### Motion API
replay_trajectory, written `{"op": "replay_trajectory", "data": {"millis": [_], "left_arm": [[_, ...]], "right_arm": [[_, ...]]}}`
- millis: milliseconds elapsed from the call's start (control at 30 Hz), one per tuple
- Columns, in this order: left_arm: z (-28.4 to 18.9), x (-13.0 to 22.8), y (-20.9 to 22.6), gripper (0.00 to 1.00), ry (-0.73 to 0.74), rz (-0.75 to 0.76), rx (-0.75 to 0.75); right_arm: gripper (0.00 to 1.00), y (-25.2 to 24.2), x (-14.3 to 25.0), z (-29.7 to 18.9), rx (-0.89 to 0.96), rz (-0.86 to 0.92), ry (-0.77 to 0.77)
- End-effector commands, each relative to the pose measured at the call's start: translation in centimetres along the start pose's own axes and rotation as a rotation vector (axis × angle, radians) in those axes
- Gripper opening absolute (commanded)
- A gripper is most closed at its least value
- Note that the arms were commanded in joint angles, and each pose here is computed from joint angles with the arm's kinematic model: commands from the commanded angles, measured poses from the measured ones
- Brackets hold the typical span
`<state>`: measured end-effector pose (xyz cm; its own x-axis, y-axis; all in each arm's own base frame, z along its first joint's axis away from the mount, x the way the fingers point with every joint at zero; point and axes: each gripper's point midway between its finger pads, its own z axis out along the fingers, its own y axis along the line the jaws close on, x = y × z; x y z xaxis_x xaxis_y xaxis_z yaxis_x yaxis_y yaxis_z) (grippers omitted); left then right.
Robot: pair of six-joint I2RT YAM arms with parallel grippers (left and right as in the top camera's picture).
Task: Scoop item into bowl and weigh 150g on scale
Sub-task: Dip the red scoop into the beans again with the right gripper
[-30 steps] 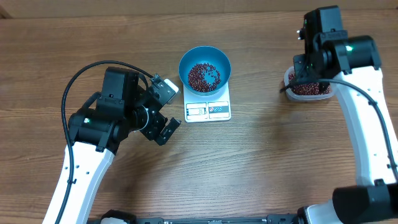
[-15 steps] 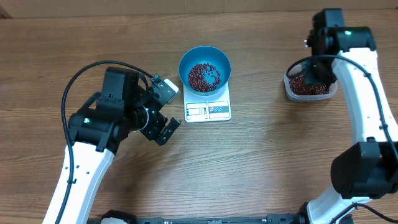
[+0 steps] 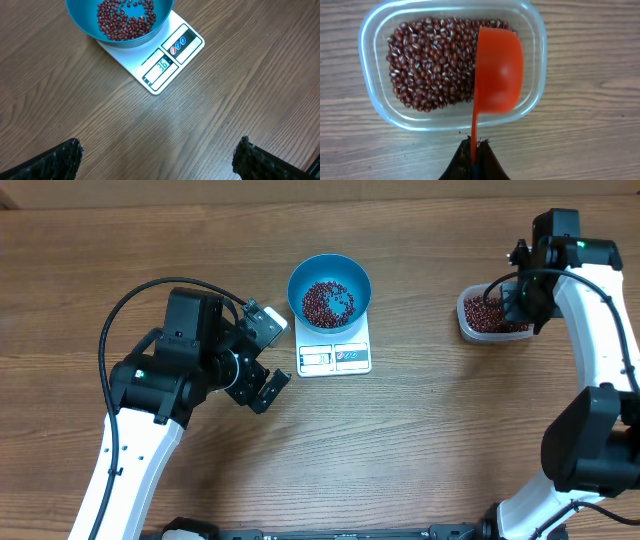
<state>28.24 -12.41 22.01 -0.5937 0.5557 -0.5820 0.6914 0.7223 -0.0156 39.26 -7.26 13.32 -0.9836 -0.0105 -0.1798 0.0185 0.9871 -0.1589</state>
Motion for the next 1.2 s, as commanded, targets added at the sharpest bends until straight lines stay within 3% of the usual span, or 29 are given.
{"op": "replay_trajectory", "data": {"millis": [0,233,500,1167], "left_arm": [[-0.6,-0.8,0.3,1.0,-0.021,0.004,-0.012],[-0.6,-0.8,0.3,1.0,-0.021,0.003,-0.012],[-0.6,-0.8,0.3,1.0,-0.021,0.003,-0.012],[-0.6,-0.8,0.3,1.0,-0.021,0.003,-0.012]], "right_arm": [[0.04,-0.6,-0.3,0.0,0.045,-0.009,-0.015],[0.04,-1.2,-0.2,0.5,0.085,0.007,-0.014],[0.04,-1.8,-0.2,0.5,0.118,0.185,-0.022],[0.04,-1.7,-1.5,0.5,0.115,0.143,-0.071]]}}
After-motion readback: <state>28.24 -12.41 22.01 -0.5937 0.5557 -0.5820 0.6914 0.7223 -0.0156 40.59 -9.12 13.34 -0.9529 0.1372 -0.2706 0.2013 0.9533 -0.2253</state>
